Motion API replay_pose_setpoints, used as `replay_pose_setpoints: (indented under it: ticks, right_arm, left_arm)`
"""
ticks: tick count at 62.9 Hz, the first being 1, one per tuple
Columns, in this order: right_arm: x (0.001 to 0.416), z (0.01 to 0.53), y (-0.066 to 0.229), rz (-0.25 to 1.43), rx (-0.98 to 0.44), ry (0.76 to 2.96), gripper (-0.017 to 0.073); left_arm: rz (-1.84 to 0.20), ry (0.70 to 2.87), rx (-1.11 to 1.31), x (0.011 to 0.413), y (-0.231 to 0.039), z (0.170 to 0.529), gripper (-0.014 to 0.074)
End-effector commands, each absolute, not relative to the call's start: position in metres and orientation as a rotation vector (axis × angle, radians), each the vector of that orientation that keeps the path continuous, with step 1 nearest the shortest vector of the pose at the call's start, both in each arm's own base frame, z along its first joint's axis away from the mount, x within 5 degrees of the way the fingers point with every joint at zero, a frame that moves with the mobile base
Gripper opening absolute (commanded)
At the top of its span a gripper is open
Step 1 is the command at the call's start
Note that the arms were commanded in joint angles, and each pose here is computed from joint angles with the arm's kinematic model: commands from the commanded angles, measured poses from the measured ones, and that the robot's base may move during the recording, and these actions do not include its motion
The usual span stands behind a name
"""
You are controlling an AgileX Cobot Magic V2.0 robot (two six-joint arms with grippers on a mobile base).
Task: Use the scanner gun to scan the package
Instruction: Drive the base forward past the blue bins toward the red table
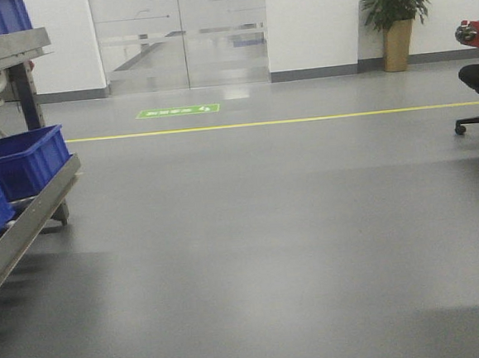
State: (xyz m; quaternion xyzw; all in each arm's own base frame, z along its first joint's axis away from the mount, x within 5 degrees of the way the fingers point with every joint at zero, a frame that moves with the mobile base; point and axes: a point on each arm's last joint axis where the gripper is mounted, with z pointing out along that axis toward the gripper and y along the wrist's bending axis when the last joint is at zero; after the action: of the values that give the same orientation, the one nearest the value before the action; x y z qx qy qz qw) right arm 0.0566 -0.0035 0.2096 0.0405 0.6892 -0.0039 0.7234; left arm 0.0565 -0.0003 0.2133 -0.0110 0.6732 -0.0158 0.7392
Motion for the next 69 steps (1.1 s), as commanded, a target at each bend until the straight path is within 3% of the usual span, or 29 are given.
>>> replay_pose_setpoints:
  ticks: [1, 69]
  right_arm:
    - [0.0562, 0.2116, -0.0036, -0.010, 0.088, 1.499, -0.0168]
    - [0.0562, 0.2116, -0.0036, -0.010, 0.088, 1.499, -0.0168]
  left_arm:
    - [-0.036, 1.448, -0.023, 0.0558, -0.0004, 0.2164, -0.0111]
    - [-0.015, 1.447, -0.042, 0.0558, 0.0011, 0.2164, -0.0111]
